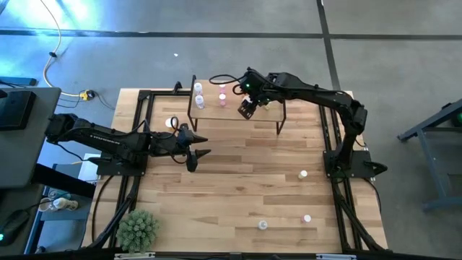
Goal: Pick and place medicine bottles onto shelf by color
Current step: Put the right orange pill bottle on the shelf aligned with the other orange pill bottle
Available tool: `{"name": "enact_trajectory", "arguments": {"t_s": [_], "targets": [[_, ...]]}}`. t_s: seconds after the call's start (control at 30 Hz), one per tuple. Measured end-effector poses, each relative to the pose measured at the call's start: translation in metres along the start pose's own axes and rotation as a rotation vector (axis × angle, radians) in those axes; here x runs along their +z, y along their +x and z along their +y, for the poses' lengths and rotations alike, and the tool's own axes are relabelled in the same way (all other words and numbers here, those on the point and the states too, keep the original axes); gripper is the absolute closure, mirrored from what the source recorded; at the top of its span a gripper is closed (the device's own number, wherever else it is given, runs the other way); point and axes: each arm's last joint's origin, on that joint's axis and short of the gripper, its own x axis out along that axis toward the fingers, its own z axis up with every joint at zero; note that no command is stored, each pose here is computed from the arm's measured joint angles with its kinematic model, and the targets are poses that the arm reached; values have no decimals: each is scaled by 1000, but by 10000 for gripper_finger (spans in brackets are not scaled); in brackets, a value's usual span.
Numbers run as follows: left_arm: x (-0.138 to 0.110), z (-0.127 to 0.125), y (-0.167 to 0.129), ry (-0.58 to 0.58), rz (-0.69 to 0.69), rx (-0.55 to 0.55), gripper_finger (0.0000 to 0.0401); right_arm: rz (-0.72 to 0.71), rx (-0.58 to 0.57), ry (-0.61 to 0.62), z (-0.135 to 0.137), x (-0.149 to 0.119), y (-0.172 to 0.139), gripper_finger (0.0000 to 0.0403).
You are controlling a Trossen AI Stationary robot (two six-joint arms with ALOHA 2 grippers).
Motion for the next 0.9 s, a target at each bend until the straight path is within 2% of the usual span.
{"name": "enact_trajectory", "arguments": {"t_s": [0.33, 0.7, 0.9], "targets": [[0, 0, 0, 1, 3, 1, 170, -1, 4, -15, 0, 0, 0, 149], [-1, 0, 0, 4, 10, 3, 170, 59, -5, 63, -1, -6, 0, 148], [-1, 0, 0, 5, 14, 4, 170, 64, 63, 89, 1, -5, 0, 148]]}}
